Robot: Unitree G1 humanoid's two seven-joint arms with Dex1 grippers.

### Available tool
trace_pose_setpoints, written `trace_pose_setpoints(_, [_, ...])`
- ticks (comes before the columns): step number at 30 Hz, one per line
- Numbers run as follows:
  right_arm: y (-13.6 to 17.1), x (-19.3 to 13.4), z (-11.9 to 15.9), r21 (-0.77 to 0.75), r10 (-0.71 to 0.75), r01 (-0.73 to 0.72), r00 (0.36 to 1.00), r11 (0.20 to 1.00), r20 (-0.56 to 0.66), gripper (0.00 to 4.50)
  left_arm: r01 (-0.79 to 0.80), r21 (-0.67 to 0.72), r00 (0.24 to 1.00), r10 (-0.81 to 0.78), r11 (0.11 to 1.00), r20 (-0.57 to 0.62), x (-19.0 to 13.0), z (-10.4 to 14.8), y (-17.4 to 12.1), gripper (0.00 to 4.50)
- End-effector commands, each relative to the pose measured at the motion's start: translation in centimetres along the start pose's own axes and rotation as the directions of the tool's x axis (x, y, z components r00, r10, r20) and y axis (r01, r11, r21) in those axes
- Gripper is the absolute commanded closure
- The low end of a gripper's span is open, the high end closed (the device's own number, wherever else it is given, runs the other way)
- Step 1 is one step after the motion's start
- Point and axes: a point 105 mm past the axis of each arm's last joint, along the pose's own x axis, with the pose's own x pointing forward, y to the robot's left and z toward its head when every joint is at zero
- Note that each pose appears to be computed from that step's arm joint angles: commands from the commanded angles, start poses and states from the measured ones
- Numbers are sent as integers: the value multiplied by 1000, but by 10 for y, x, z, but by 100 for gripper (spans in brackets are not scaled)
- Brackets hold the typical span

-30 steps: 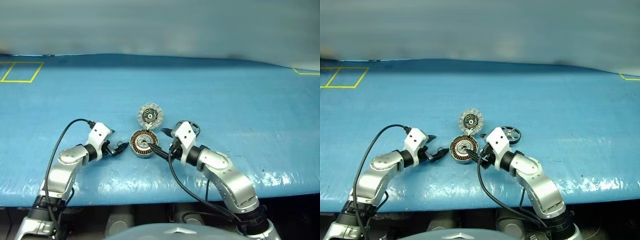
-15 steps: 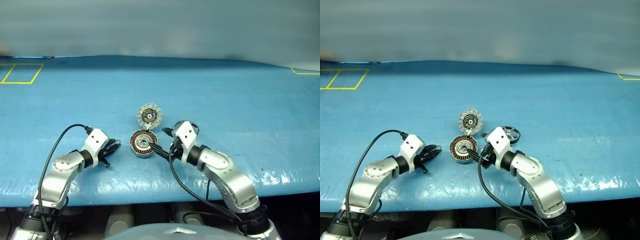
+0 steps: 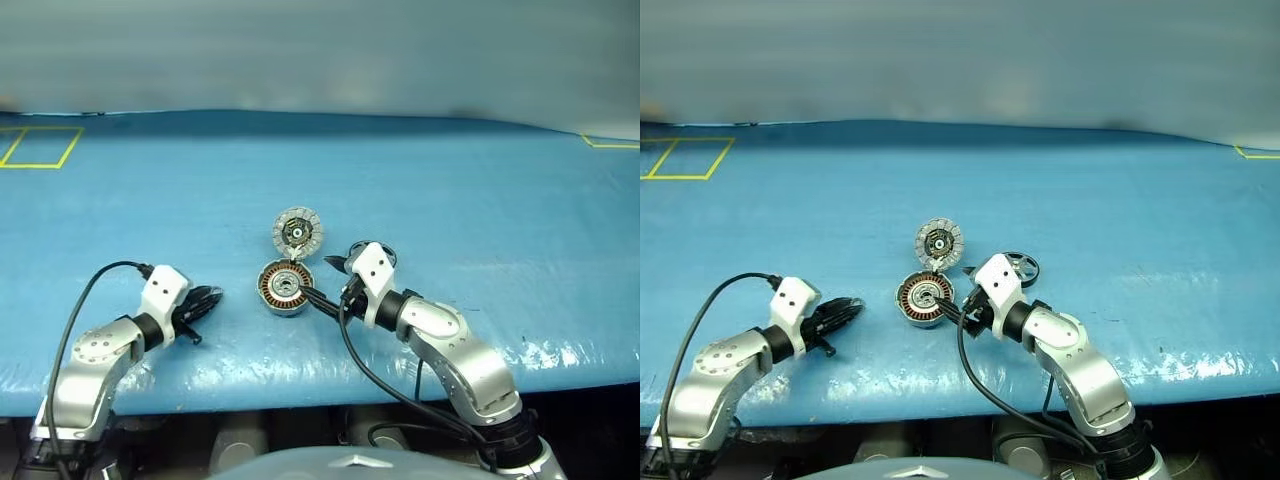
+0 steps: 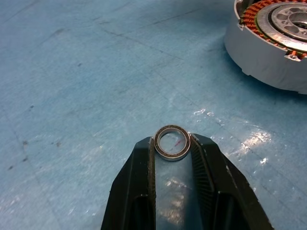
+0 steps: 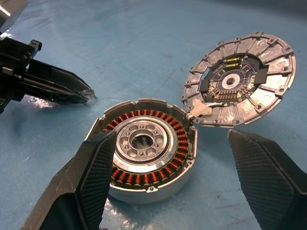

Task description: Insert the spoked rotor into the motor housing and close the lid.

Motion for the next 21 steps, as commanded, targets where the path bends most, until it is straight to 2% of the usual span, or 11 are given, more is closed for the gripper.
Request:
trace_pose_setpoints(1, [3, 2, 13, -26, 22, -21, 999, 999, 47, 60, -9, 41, 999, 8, 999, 42, -9, 18, 3, 273])
trace_pose_setpoints(7, [5, 5, 14, -28, 37, -35, 998, 999, 48, 60, -1, 59, 998, -2, 998, 58, -8, 24, 1, 73])
trace_pose_setpoints(15, [3, 3, 13, -29, 27, -26, 999, 999, 45, 60, 88, 119, 992, -98, 989, 84, 7, 41, -15, 73])
trace_pose_setpoints(21, [1, 0, 11, -21, 4, -3, 999, 1000, 43, 60, 64, 124, 997, -68, 990, 28, 12, 29, -10, 73])
